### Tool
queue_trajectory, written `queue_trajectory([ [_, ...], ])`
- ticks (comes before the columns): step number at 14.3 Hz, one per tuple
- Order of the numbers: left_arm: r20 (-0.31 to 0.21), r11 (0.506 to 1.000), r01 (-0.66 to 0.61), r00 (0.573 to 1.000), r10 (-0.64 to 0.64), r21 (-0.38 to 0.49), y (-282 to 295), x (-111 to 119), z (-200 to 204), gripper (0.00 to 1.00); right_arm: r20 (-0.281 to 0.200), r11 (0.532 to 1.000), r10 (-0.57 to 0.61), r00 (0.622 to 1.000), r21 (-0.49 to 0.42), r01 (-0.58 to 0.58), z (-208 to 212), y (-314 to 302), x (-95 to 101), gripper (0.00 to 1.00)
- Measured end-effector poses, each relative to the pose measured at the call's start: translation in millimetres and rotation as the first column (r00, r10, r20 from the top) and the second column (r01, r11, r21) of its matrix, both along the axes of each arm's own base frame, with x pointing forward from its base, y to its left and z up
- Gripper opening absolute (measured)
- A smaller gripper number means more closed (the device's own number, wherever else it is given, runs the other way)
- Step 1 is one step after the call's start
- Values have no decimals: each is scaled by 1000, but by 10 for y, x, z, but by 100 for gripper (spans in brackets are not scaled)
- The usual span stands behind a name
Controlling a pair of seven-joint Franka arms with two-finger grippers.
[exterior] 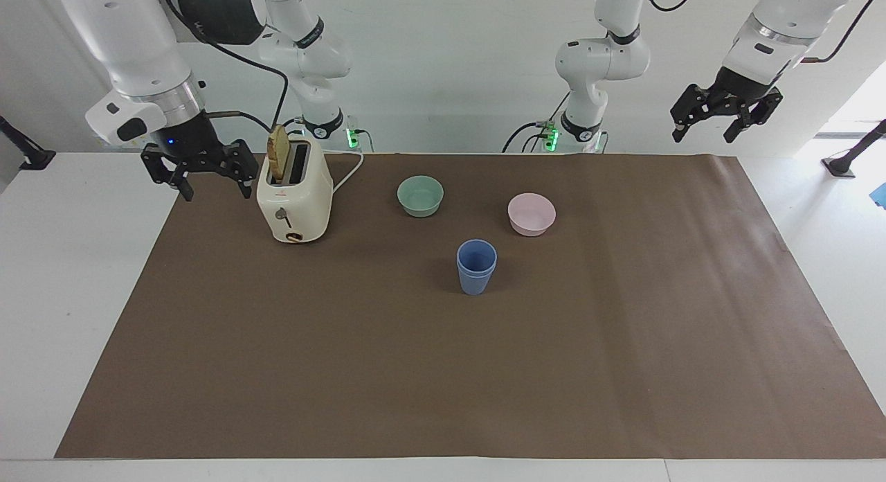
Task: Stack blue cups with both arms
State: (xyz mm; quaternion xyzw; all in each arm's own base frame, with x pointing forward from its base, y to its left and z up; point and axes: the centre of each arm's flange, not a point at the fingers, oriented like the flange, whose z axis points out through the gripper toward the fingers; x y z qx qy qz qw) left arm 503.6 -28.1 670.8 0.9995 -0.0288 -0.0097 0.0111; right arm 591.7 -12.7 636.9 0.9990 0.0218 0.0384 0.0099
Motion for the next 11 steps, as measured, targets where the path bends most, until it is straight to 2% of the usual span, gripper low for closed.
queue_trajectory([
  [11,0,1000,0,1000,0,0,0,0,0,100,24,1000,-1,1000,-3,1,138,8,-68,100],
])
